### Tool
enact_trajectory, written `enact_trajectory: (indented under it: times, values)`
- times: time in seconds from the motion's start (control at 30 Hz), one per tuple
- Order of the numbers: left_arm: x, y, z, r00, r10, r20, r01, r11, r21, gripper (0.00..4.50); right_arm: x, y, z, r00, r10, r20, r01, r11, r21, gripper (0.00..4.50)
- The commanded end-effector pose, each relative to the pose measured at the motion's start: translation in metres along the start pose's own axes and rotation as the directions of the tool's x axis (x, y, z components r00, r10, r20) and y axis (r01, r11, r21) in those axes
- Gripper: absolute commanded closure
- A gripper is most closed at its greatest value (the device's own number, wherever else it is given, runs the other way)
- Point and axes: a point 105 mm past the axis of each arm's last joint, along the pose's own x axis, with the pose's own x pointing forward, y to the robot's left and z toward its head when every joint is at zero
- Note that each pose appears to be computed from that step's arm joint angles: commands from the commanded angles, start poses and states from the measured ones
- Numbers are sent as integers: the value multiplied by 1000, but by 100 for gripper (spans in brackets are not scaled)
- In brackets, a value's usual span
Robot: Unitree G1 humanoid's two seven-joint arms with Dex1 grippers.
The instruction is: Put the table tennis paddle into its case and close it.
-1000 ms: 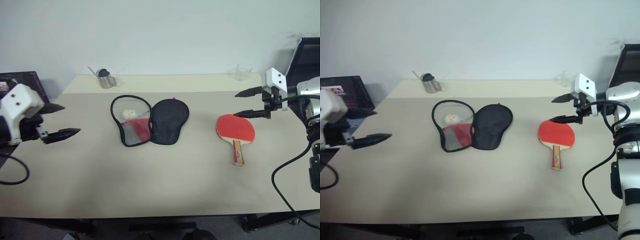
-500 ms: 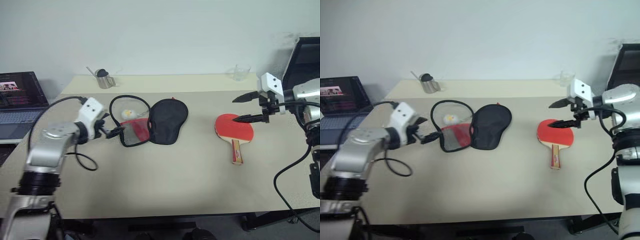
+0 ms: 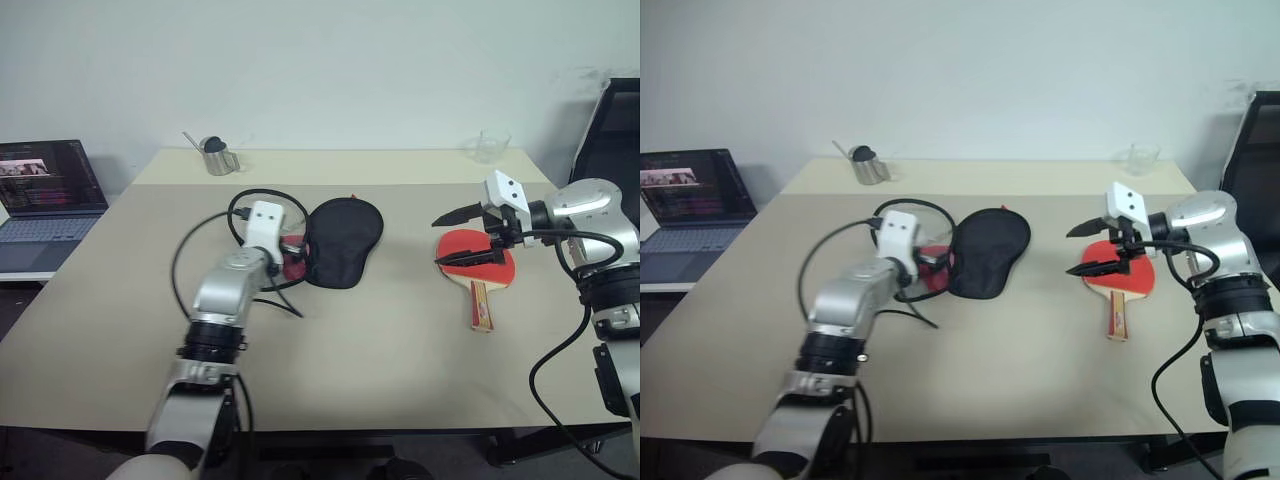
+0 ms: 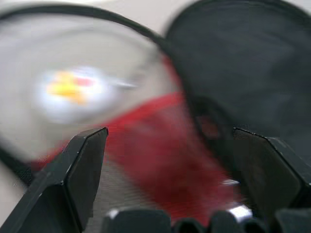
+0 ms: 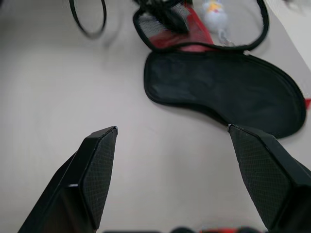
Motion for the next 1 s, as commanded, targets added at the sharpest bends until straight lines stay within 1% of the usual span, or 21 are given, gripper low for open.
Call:
enact_trajectory:
  times: [0.03, 0.1, 0.17, 0.3, 0.37, 0.47, 0.57, 0.6, 0.63, 0.67, 0.7, 0.8, 0.9, 1.0]
  values:
    - [3, -6, 30, 996, 17, 93, -16, 1000, -4, 0, -6, 0, 13, 999, -10, 32, 11, 999, -38, 56]
    - [9, -6, 26, 995, 56, 77, -55, 998, -10, 0, -6, 0, 13, 999, -11, 31, 12, 999, -37, 56]
    - [16, -6, 15, 994, 98, 39, -96, 994, -45, 0, -8, 0, 13, 999, -22, 30, 23, 999, -37, 56]
    - [25, -25, 0, 997, 70, -23, -71, 994, -86, 0, -13, 1, 13, 999, -31, 22, 32, 999, -35, 56]
    - [27, -30, -5, 995, 81, -51, -85, 993, -81, 0, -14, 1, 12, 999, -37, 15, 37, 999, -36, 56]
    - [32, -48, -19, 992, 54, -110, -63, 995, -78, 0, -15, -1, 12, 998, -58, 7, 58, 997, -42, 56]
    - [36, -56, -25, 989, 40, -143, -56, 992, -109, 0, -16, -1, 13, 998, -64, 5, 64, 997, -45, 56]
    - [36, -57, -25, 989, 36, -146, -53, 991, -119, 38, -16, -1, 13, 998, -67, 4, 67, 997, -45, 53]
    - [36, -58, -24, 989, 36, -144, -54, 992, -117, 58, -16, -1, 12, 997, -71, 4, 71, 996, -45, 53]
    - [36, -60, -22, 990, 34, -140, -51, 992, -117, 88, -17, -1, 12, 997, -75, 4, 76, 996, -45, 53]
    - [36, -60, -21, 990, 35, -137, -51, 992, -113, 126, -17, -1, 12, 997, -78, 4, 78, 996, -44, 53]
    - [36, -60, -22, 989, 39, -143, -54, 993, -106, 218, -17, 0, 11, 996, -84, 4, 84, 996, -41, 53]
    - [35, -59, -25, 987, 49, -156, -64, 993, -95, 327, -17, 0, 10, 996, -94, 4, 94, 995, -38, 53]
    - [34, -61, -26, 985, 59, -159, -75, 992, -98, 418, -17, 1, 5, 994, -103, -20, 102, 994, -44, 53]
